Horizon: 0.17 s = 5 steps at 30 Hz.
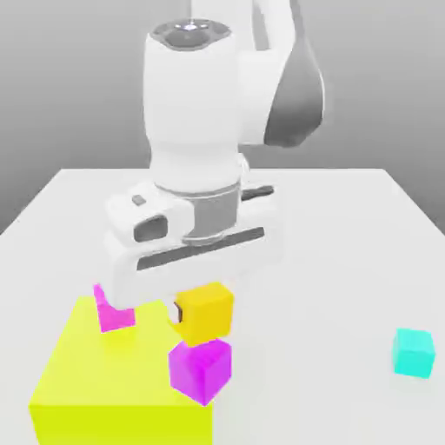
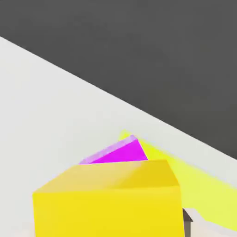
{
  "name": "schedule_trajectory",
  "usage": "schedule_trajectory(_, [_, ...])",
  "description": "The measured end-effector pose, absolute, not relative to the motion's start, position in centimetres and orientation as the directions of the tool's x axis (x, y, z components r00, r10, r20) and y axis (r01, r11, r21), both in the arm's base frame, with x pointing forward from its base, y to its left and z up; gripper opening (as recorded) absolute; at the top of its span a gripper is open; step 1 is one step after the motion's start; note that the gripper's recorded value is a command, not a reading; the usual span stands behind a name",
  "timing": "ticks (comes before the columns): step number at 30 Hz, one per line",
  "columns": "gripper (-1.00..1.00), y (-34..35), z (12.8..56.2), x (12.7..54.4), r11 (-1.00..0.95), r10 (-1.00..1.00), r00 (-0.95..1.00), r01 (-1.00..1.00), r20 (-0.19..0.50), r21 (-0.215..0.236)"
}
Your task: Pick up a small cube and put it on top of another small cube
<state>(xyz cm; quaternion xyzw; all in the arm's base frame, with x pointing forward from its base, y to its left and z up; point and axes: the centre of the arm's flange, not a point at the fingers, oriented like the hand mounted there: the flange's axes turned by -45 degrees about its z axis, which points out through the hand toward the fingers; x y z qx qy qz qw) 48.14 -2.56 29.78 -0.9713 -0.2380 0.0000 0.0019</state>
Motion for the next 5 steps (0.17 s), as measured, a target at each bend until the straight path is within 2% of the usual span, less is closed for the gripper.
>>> schedule_trajectory(5, [1.0,-2.49,29.3,48.13,-0.886,0.464,0.886,0.464,0.0,-0.002])
